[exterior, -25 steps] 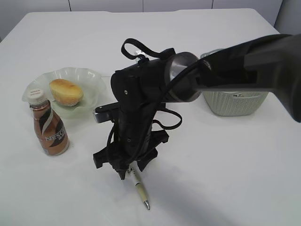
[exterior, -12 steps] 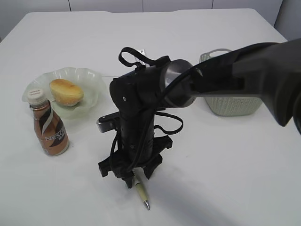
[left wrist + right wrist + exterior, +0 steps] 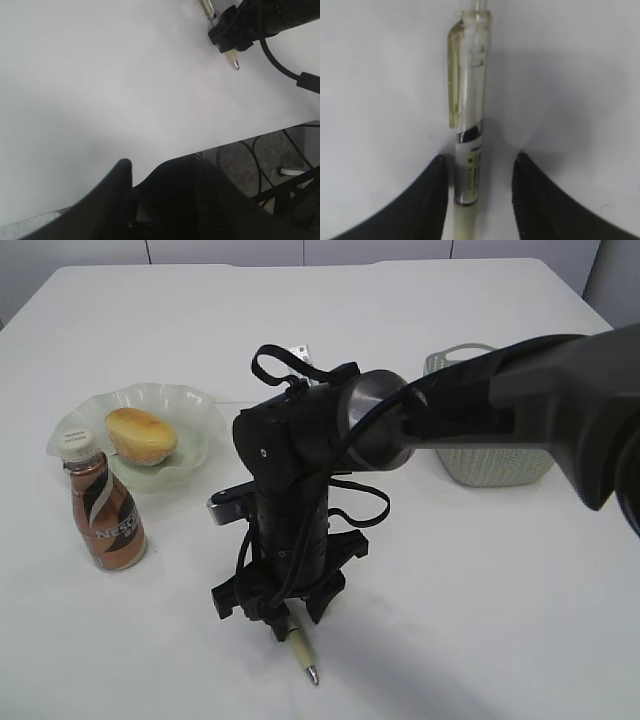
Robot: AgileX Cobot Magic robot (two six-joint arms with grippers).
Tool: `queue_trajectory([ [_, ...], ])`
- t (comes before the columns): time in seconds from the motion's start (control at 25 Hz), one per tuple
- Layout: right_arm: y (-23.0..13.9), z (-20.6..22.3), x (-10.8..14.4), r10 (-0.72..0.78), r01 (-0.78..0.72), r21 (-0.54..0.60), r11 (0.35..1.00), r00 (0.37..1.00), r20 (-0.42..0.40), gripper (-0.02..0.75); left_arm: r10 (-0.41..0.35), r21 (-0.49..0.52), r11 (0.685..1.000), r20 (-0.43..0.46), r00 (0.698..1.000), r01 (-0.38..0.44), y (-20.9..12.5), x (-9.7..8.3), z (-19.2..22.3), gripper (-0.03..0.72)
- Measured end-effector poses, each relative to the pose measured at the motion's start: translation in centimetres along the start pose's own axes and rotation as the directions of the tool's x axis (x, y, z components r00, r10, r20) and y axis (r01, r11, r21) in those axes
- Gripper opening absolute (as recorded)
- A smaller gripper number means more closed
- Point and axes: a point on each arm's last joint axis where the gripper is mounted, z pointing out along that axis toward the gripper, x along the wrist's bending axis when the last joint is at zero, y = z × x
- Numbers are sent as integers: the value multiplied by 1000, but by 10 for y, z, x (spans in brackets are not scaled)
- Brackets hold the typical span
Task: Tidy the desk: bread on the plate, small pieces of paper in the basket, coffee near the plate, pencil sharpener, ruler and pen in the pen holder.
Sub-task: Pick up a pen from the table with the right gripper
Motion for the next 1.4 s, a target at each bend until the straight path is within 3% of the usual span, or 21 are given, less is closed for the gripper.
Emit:
queue_trajectory([
  [0.28, 1, 0, -1, -5, 5, -9, 1000, 1000, 7, 102, 0, 0, 1000, 0, 1000, 0, 0, 0, 0, 307],
  [0.84, -1, -19, -5, -36, 39, -35, 999, 998, 58, 79, 3, -3, 1000, -5, 1000, -3, 0, 0, 0, 307],
  [1.12, -10, -84, -13, -85, 110, -295, 949, 992, 97, 79, 17, -36, 999, -7, 1000, -17, -5, 0, -7, 307],
  [1.24, -27, -112, -20, -110, 152, -449, 881, 987, 118, 79, 23, -53, 998, -5, 1000, -24, -8, -1, -11, 307],
  [1.4, -63, -137, -34, -133, 202, -653, 730, 979, 154, 78, 34, -83, 996, -1, 999, -34, -13, -2, -17, 307],
])
